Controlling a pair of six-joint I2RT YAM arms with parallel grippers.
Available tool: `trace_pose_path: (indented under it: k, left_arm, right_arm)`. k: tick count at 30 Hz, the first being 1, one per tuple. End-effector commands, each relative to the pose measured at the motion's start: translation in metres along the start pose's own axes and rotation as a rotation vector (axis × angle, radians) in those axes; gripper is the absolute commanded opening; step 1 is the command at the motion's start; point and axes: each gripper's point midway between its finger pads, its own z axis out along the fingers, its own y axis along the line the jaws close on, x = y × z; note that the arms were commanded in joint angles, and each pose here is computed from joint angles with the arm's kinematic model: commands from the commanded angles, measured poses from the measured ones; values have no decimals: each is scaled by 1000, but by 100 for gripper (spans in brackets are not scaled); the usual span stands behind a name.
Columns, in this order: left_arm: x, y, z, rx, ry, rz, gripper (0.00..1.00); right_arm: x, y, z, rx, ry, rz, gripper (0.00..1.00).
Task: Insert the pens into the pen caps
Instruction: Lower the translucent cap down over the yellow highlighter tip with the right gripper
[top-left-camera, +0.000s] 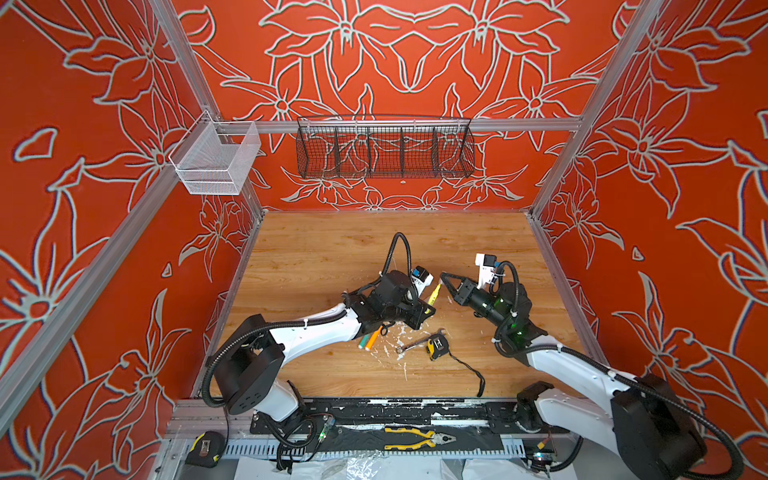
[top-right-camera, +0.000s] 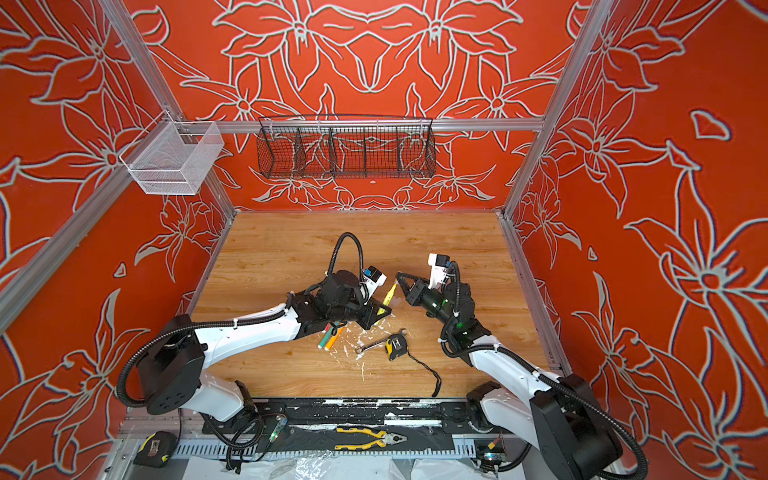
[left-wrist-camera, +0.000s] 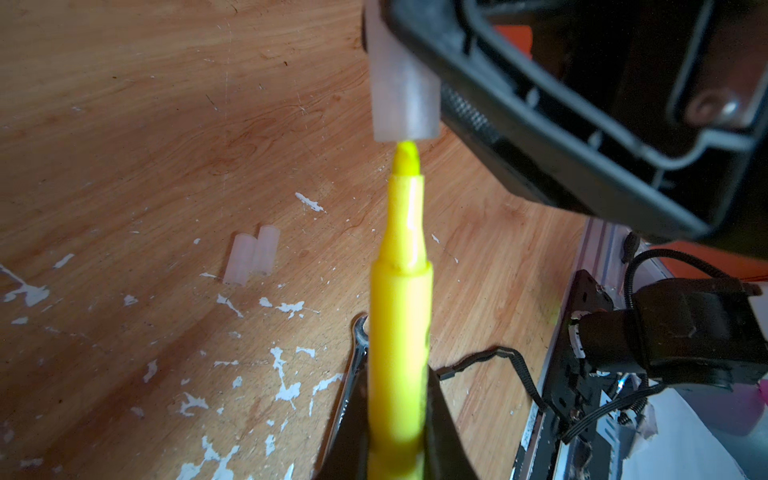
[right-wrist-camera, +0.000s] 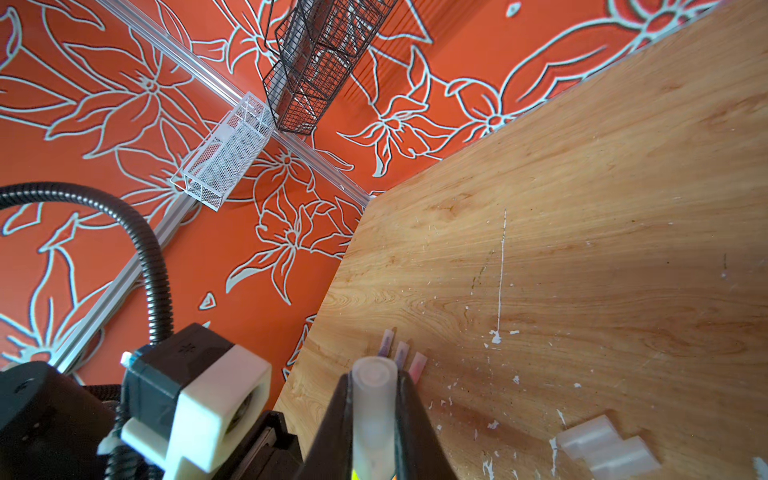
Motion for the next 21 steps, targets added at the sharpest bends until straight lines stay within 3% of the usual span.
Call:
trace_pose_path:
  k: [1, 21]
  left_arm:
    - [-8, -6, -7, 7, -36, 22, 0]
    - [-13, 0, -19, -44, -88, 33, 0]
  right_arm:
    - [-11, 20, 4, -61, -22, -29, 4]
    - [3, 29, 13, -99, 34, -16, 4]
